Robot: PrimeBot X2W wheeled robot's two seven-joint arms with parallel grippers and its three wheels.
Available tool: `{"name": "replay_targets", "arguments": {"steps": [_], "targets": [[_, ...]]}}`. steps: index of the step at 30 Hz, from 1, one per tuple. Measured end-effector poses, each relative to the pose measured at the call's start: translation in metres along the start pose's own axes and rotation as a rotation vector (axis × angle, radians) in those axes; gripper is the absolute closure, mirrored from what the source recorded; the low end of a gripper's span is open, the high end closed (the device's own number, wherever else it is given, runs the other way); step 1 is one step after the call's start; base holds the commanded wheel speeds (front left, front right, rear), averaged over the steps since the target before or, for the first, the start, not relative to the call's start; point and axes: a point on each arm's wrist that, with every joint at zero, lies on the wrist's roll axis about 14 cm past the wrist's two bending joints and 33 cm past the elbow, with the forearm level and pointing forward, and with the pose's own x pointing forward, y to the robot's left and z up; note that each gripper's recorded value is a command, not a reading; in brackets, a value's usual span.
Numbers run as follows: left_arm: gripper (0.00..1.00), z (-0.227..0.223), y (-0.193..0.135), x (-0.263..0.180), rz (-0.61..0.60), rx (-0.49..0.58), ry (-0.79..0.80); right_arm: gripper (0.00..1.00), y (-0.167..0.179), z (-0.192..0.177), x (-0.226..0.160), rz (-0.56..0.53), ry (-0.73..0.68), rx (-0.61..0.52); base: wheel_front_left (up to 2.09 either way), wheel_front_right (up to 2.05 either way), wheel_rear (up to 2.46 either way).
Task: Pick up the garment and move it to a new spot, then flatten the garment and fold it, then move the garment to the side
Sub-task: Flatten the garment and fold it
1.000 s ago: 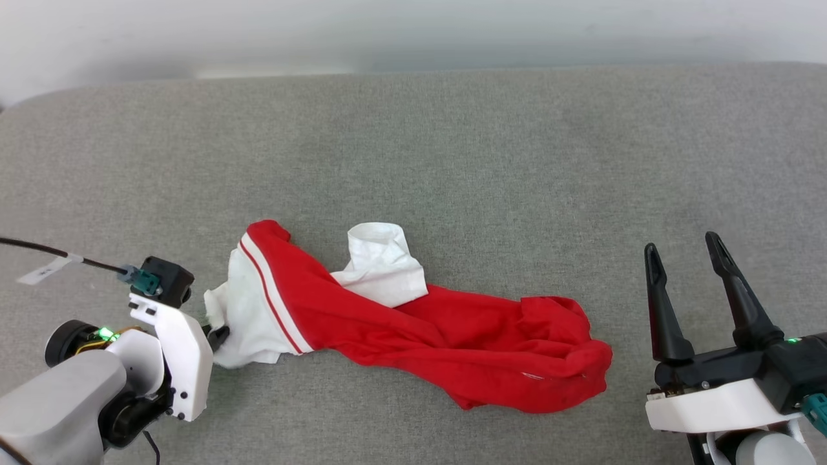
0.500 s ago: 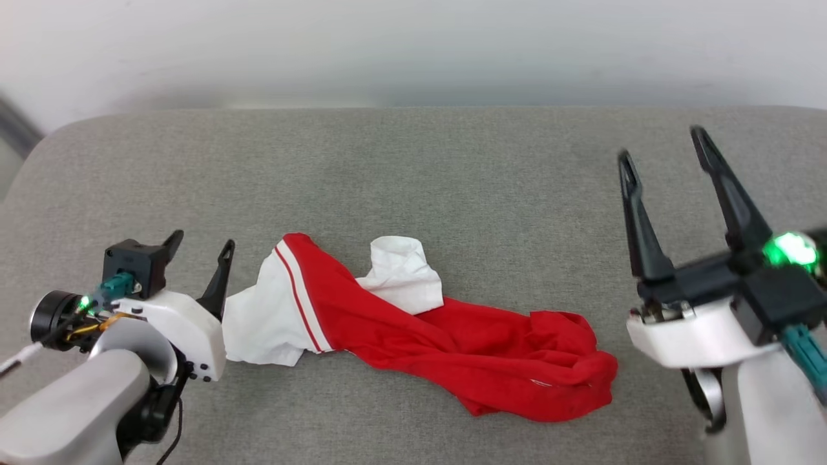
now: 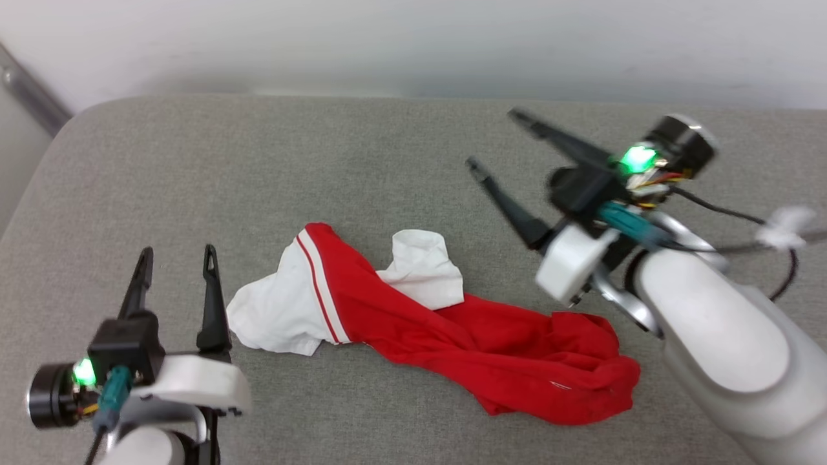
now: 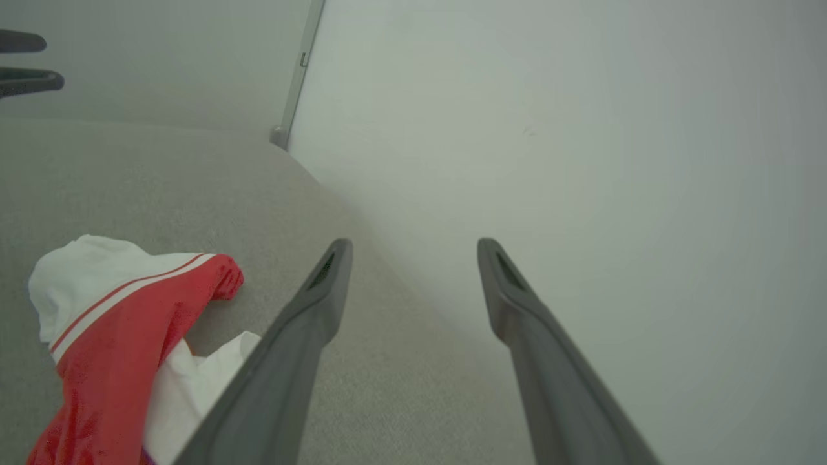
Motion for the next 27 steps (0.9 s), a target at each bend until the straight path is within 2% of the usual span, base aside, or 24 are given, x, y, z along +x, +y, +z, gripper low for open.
{"name": "replay_targets", "arguments": {"steps": [4,9,13,16,22,26,27], "targets": [[0.00,-0.011,0.000,-0.013,0.031,-0.025,0.017,0.00,0.044,-0.039,0.010,0.219,0.258,0.015,0.00,0.00,0.00],[0.00,-0.018,-0.001,-0.014,0.051,-0.038,0.018,0.00,0.074,-0.082,0.006,0.421,0.547,-0.007,0.00,0.00,0.00],[0.00,-0.027,-0.003,-0.009,0.064,-0.047,0.027,0.00,0.073,-0.095,0.022,0.458,0.625,0.011,0.00,0.00,0.00],[0.00,-0.033,-0.004,-0.003,0.074,-0.049,0.034,0.00,0.089,-0.114,0.026,0.501,0.681,0.059,0.00,0.00,0.00],[0.00,-0.052,-0.003,0.007,0.091,-0.045,0.068,0.00,0.134,-0.172,-0.003,0.623,0.895,0.100,0.00,0.00,0.00],[0.00,-0.060,-0.003,0.010,0.095,-0.044,0.083,0.00,0.140,-0.178,-0.006,0.647,0.914,0.084,0.00,0.00,0.00],[0.00,-0.061,-0.003,0.011,0.093,-0.041,0.084,0.08,0.141,-0.180,-0.006,0.649,0.910,0.082,0.00,0.00,0.00]]}}
